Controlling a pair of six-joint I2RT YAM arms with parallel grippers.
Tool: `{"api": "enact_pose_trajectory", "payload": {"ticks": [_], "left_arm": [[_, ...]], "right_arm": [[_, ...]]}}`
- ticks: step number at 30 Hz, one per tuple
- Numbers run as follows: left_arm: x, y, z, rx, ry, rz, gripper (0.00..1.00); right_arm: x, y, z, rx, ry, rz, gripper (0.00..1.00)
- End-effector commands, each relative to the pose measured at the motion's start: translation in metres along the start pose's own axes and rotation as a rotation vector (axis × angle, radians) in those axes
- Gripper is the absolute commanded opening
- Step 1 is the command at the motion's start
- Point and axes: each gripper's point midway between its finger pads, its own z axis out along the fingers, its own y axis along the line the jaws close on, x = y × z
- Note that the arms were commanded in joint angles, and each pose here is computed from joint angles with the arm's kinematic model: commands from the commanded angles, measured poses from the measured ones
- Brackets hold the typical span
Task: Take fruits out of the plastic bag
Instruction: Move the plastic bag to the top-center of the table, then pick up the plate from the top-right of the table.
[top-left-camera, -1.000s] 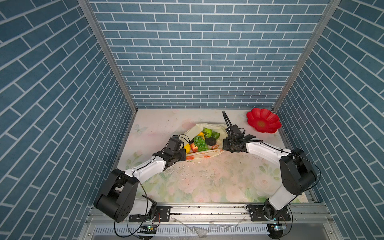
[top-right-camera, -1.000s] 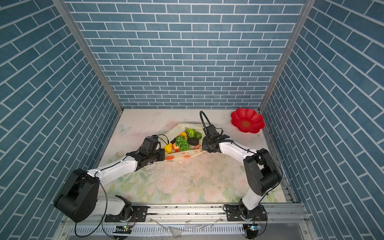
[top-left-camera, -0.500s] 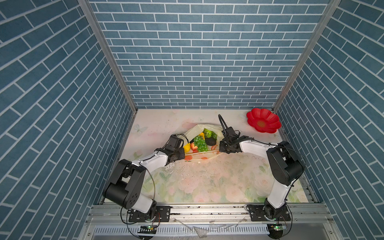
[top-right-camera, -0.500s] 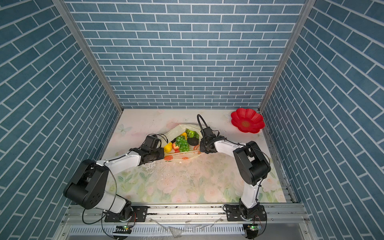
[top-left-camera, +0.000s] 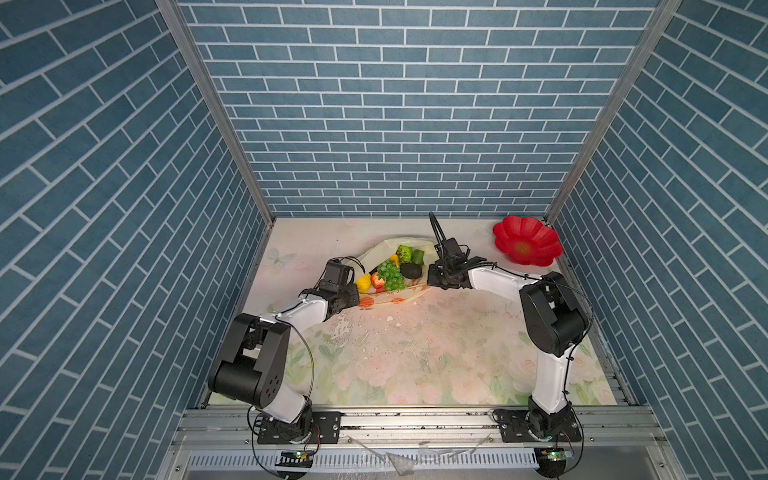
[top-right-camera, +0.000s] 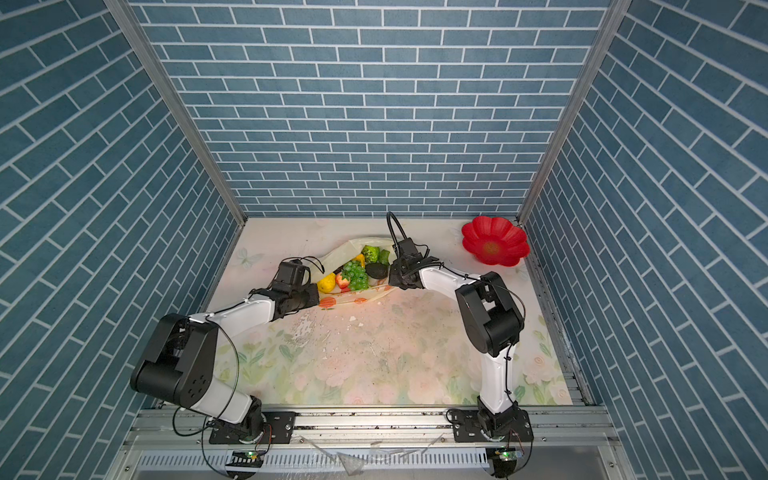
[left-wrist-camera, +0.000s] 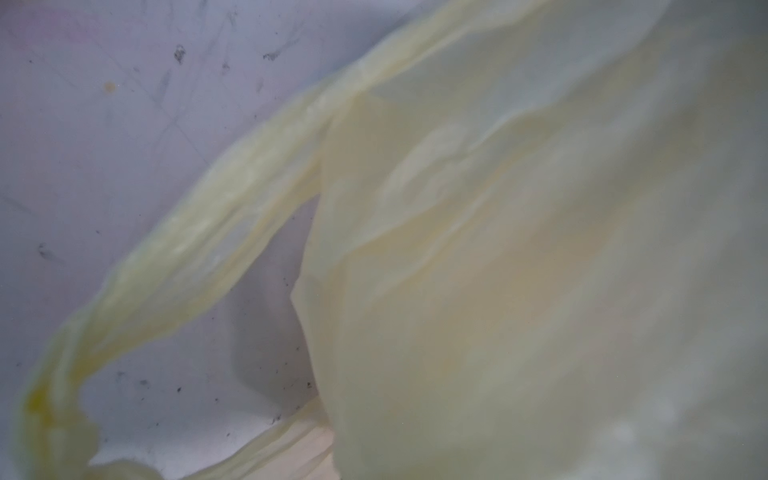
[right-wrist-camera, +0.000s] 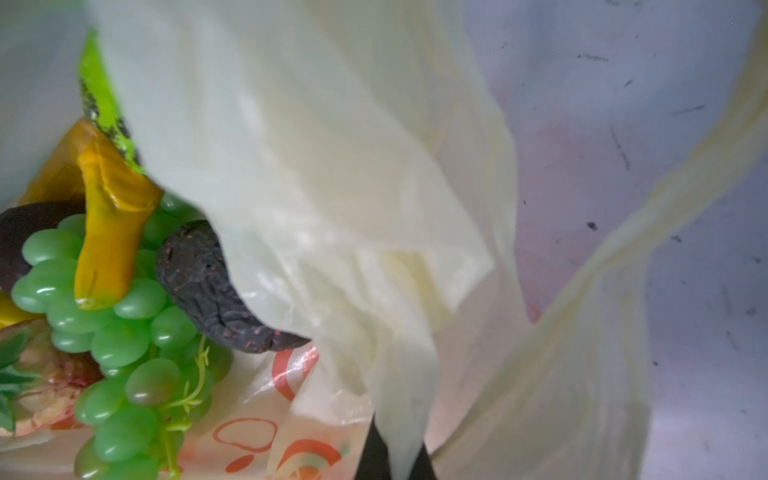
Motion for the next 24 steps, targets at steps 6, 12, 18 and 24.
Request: {"api": "enact_pose_trajectory", "payload": {"ticks": [6, 12, 18, 24], "left_arm": [[0.0, -0.011, -0.001, 0.072, -0.017, 0.001, 0.02], [-0.003, -0.009, -0.005, 0.068, -0.052, 0.017, 0.02], [-0.002, -0.009, -0.005, 0.074, -0.054, 0.013, 0.02], [-0.002, -0.012, -0.002, 0.087, -0.048, 0.007, 0.02]], "right_arm": [[0.023, -0.003, -0.011, -0.037, 0.052, 0.058, 0.25], [0.015, -0.001, -0.042, -0.038, 0.019, 0.049, 0.57], [0.003, -0.017, -0.086, -0.021, -0.034, 0.058, 0.67], [-0.024, -0.067, -0.141, 0.029, -0.169, 0.171, 0.66]]}}
